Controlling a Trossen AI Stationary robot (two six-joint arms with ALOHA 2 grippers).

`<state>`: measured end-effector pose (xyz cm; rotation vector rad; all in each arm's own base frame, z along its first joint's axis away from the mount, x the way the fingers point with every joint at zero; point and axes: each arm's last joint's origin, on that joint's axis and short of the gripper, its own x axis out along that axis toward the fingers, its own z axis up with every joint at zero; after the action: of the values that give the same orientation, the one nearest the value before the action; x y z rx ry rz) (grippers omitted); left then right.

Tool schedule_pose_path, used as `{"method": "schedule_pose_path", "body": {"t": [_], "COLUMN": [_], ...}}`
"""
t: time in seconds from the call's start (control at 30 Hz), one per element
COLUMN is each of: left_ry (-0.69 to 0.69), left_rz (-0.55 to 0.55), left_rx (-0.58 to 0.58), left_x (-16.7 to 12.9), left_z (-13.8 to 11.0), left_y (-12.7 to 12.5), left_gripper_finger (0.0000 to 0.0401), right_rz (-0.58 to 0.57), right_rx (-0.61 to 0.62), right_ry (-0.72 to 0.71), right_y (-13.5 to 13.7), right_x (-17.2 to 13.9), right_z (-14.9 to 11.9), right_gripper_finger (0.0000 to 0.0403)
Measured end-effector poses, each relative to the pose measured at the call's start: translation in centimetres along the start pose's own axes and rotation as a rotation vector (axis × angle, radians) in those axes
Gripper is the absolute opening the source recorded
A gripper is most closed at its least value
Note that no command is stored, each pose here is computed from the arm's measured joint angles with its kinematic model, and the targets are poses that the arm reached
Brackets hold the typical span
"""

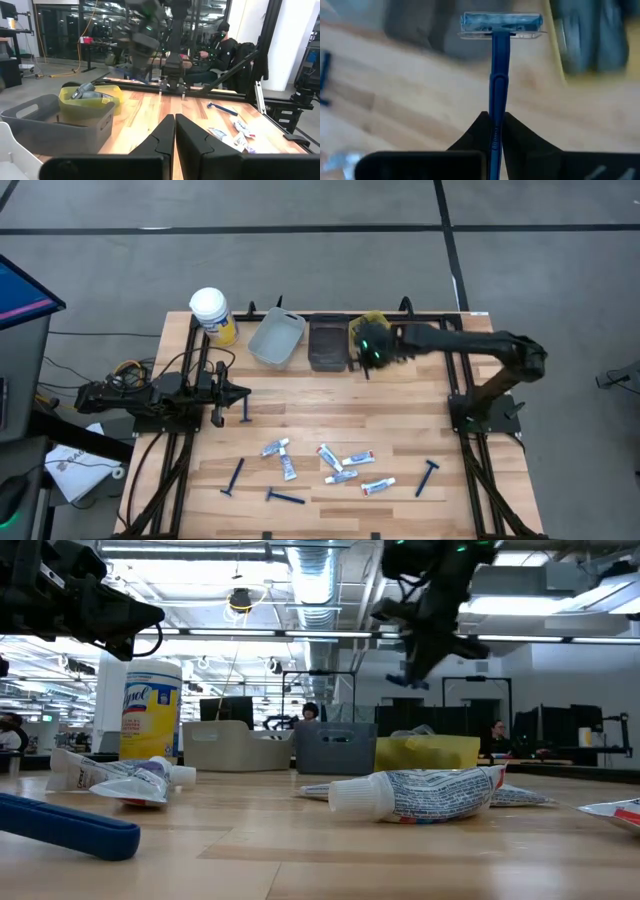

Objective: Pick & Place Travel size toiletries
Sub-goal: Put the razor into the black bin

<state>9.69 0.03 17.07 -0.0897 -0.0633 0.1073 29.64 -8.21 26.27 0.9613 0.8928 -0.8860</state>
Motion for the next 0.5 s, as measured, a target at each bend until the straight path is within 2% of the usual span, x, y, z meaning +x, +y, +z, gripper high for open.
{"method": "schedule_pose_path", "body": {"t": [0.3,0.5], "left_ry": [0.0,0.0], "left_rz": [-0.001,0.0], "left_rx": [0.0,0.0], "left_x": [0.0,0.0], "left_z": [0.0,0.0], "left_y": [0.0,0.0], "left_gripper_finger": [0.001,0.001], "right_rz": [0.019,0.038], "right_rx": [-0.08,-0.095], "right_ry": [-0.063,-0.026], "right_y": [4.0,6.5], "right_x": [3.0,6.8], "right_z": [9.0,12.3], "right_gripper_finger": [0.0016,0.0016]}}
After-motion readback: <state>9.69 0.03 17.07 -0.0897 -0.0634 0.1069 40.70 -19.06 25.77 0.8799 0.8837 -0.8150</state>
